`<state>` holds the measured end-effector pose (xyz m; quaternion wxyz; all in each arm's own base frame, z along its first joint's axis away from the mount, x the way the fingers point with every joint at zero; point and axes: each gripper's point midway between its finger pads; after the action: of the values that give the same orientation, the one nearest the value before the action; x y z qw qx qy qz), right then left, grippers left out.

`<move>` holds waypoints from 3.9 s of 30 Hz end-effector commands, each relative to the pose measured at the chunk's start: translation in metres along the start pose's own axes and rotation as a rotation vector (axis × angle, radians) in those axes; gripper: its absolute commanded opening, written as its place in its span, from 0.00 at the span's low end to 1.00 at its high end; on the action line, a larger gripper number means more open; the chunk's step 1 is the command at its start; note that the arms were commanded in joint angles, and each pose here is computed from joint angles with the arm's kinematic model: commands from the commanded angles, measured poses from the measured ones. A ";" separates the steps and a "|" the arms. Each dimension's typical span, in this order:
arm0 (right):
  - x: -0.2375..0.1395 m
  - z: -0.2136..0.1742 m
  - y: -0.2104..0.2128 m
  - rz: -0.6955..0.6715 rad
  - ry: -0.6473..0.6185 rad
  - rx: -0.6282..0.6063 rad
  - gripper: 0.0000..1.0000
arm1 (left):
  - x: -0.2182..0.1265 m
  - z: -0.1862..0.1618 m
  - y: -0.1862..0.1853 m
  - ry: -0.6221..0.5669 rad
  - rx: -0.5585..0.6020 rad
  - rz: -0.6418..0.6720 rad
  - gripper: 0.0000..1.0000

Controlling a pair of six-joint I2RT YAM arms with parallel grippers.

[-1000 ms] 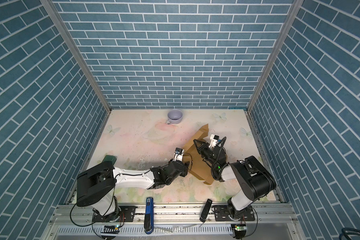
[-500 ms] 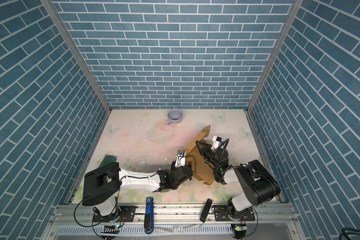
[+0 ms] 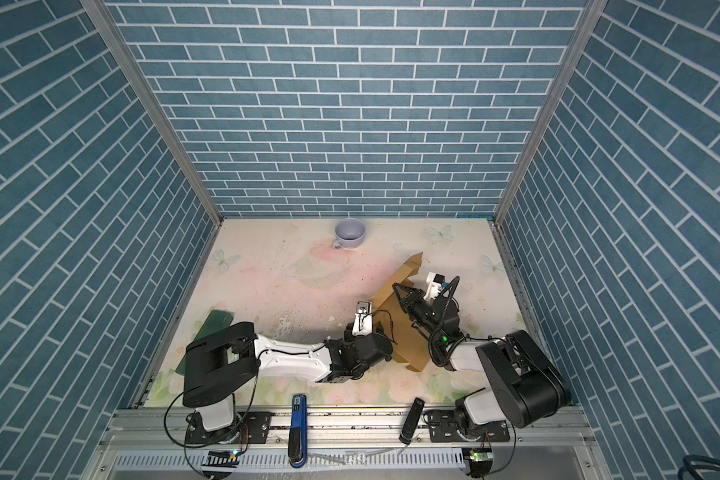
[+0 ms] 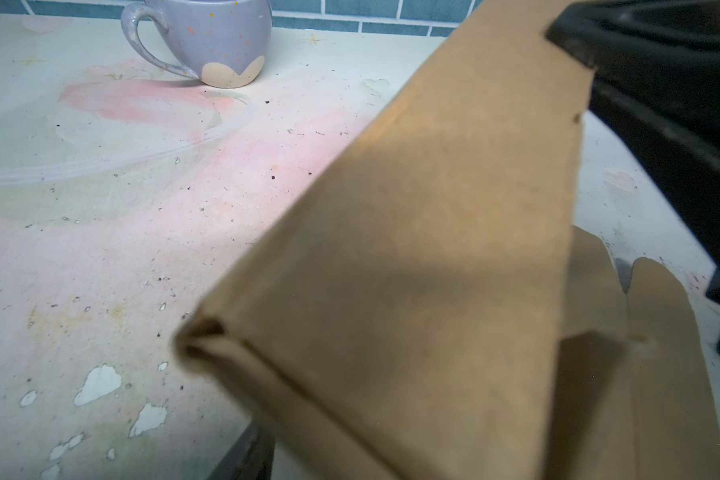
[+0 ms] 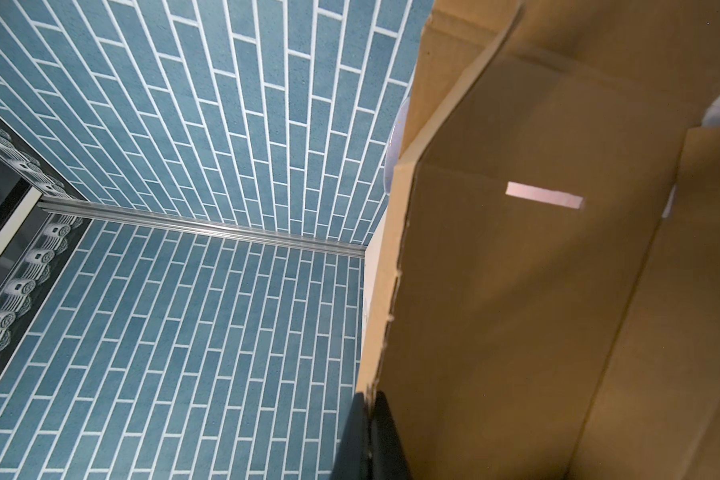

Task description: Fold the paper box

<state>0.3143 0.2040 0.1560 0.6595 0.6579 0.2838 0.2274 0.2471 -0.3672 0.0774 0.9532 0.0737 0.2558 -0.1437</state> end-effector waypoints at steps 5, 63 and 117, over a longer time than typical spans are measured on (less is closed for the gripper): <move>-0.006 -0.005 -0.020 -0.081 0.025 -0.038 0.00 | 0.003 0.002 0.004 0.001 0.022 0.062 0.55; -0.059 -0.008 0.037 -0.207 -0.044 -0.166 0.35 | 0.032 0.006 0.075 0.025 0.171 0.140 0.20; 0.053 -0.028 0.011 -0.321 0.155 -0.377 0.21 | 0.043 0.004 0.111 0.020 0.298 0.101 0.21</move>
<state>0.3349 0.2611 0.1731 0.7753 0.4442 0.3877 0.2265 0.3132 -0.2769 0.0668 0.9350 0.2200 0.2338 -0.1505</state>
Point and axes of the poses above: each gripper's point midway between its finger pads, its own x axis out along the fingers, its own y axis along the line the jaws close on, z = x × y, and after that the axes turned 15 degrees about x, right-handed
